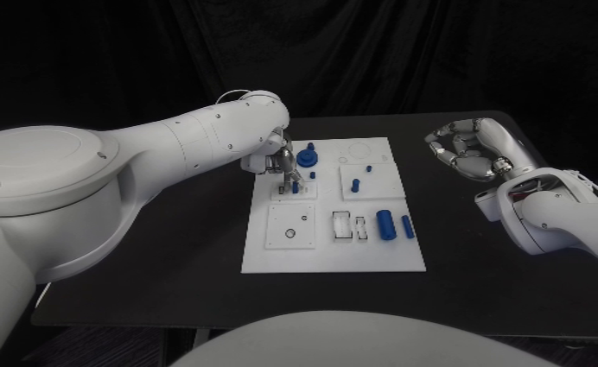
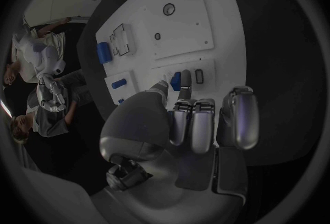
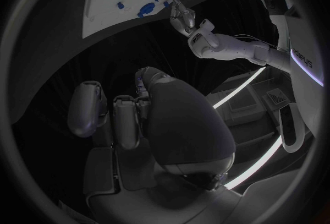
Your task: Assemble the parts on the task board
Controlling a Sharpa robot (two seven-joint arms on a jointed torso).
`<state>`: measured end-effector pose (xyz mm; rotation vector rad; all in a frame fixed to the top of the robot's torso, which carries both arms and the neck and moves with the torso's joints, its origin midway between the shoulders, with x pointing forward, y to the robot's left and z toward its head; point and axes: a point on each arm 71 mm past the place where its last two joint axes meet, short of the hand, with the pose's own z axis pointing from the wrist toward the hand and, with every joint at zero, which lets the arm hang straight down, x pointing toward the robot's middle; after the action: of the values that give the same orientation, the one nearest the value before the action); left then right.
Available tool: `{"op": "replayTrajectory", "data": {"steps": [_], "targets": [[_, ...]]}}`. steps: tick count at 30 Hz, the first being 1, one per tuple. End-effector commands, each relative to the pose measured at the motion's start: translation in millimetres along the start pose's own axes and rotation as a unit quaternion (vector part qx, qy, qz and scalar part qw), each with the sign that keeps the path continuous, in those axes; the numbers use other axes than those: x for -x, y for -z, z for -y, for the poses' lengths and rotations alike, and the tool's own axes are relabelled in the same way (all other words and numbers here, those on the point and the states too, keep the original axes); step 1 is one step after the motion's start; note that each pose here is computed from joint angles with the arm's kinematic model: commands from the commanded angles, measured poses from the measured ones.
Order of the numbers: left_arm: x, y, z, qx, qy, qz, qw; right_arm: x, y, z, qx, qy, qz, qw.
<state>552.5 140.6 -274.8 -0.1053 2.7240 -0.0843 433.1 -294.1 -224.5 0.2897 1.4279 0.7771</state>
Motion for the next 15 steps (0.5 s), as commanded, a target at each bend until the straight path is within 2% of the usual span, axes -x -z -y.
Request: {"op": "replayTrajectory", "data": {"steps": [1,15], "targets": [[-1.7,-0.8,3.6,-0.013,0.006,-0.003,1.0,-0.3,0.6,0.5,-0.006,0.0,0.0,1.0],[-0.4,-1.5,4.1,-0.018,0.017,0.013,1.0,-0.1,1.0,0.7,-0.007,0.0,-0.001,1.0]]}}
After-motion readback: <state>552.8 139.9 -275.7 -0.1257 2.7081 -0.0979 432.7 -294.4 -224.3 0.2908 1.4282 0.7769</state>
